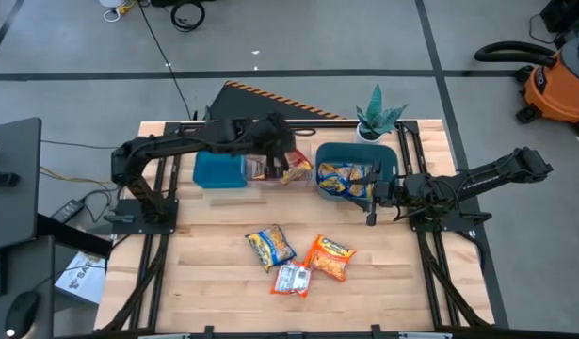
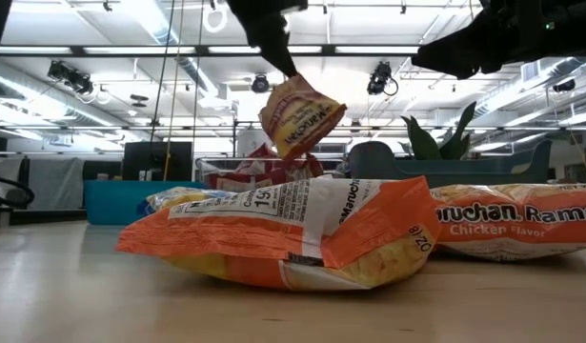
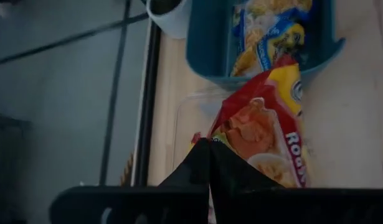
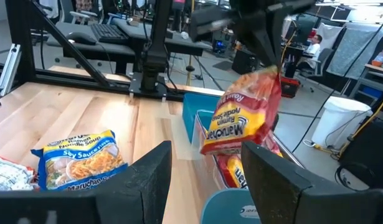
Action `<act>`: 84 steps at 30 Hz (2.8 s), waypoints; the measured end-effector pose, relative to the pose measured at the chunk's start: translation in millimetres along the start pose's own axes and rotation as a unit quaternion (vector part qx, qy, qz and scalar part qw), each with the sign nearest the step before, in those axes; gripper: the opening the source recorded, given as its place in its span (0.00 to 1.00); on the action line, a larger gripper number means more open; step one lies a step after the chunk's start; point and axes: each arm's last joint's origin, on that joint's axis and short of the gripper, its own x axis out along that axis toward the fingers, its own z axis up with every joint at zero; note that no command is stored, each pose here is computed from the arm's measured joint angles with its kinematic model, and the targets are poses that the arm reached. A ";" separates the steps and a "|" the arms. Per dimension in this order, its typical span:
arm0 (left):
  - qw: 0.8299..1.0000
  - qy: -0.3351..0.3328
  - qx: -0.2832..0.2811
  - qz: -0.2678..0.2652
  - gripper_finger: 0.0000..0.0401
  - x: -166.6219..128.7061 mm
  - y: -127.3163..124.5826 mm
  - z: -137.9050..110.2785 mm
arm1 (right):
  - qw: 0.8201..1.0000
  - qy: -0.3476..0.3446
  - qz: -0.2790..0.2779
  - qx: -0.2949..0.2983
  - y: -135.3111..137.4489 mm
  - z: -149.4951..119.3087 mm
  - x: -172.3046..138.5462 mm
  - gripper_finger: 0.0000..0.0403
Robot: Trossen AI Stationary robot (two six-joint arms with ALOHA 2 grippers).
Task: Sort Maruchan noodles
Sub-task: Put the red noodle pack into the transparent bin, then put the blue noodle pack into the green bin
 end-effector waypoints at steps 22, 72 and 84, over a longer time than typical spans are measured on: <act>0.996 0.033 -0.071 -0.036 0.01 102.0 43.0 -36.1 | 1.000 0.005 0.000 -0.003 -0.4 -1.1 0.2 0.49; 0.976 0.109 -0.070 -0.173 0.29 99.4 -19.3 -28.8 | 1.000 0.008 0.002 0.003 -0.4 -1.7 0.3 0.49; 0.919 0.020 -0.022 -0.393 0.29 24.2 -77.6 -16.2 | 1.000 0.010 0.002 0.002 -0.3 -2.2 0.3 0.49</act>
